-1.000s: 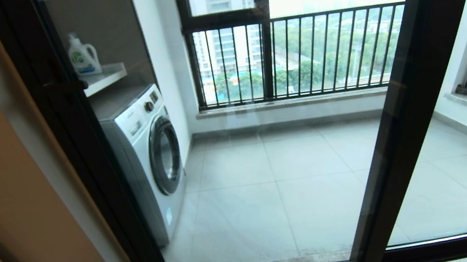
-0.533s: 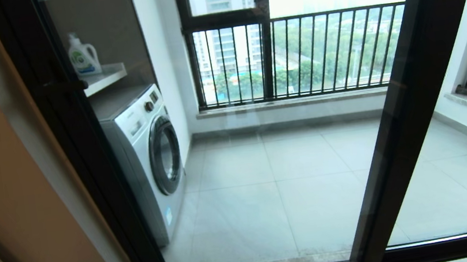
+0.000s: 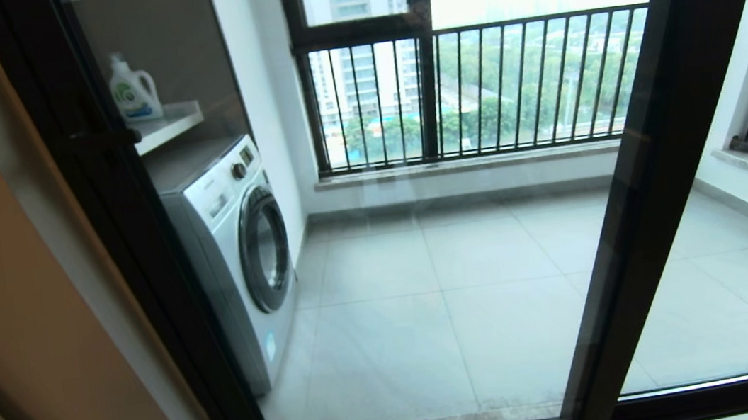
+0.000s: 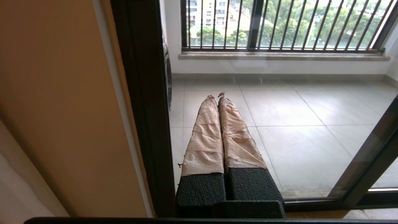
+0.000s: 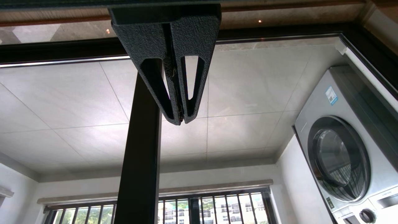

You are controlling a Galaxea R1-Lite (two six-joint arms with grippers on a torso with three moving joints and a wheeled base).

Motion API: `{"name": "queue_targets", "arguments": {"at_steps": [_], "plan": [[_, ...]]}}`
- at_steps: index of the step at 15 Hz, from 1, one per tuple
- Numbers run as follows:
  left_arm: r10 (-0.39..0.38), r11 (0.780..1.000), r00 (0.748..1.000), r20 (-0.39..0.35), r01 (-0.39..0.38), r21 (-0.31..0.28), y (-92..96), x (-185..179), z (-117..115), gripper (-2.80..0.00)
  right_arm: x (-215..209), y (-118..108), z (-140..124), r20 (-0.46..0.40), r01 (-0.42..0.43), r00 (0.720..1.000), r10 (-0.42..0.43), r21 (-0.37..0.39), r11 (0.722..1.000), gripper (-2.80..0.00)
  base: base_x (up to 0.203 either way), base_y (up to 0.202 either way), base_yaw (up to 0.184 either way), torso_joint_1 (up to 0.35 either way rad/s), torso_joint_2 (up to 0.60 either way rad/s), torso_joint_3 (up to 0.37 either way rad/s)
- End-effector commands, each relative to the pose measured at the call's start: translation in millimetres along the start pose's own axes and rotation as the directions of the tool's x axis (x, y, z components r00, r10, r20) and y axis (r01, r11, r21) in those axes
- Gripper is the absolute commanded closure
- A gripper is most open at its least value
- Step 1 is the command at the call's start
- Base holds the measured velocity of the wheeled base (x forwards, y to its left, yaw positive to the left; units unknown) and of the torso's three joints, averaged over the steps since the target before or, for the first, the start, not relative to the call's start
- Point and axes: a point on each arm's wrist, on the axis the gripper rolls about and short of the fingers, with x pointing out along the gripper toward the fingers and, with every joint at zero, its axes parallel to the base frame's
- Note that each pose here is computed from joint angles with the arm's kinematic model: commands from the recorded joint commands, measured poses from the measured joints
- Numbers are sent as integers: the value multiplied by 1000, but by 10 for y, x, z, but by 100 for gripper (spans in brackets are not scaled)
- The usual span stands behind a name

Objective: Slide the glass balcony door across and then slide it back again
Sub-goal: Open the slid door

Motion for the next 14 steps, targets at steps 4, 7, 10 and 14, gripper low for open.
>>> {"name": "queue_targets", "arguments": {"at_steps": [4,7,10,14], "plan": [[-22,999,997,-77,18,-41,96,1339,572,0,9,-1,-34,-13,0,1000,0,0,1000,0,0,0,0,0,0,0],[-53,997,998,-30,51,-50,133,1911,841,0,9,-1,-34,-13,0,1000,0,0,1000,0,0,0,0,0,0,0],[-71,995,996,-46,67,-74,168,2336,847,0,9,-1,-34,-13,0,1000,0,0,1000,0,0,0,0,0,0,0],[-62,995,998,-26,60,-76,229,2843,848,0,9,-1,-34,-13,0,1000,0,0,1000,0,0,0,0,0,0,0]]}}
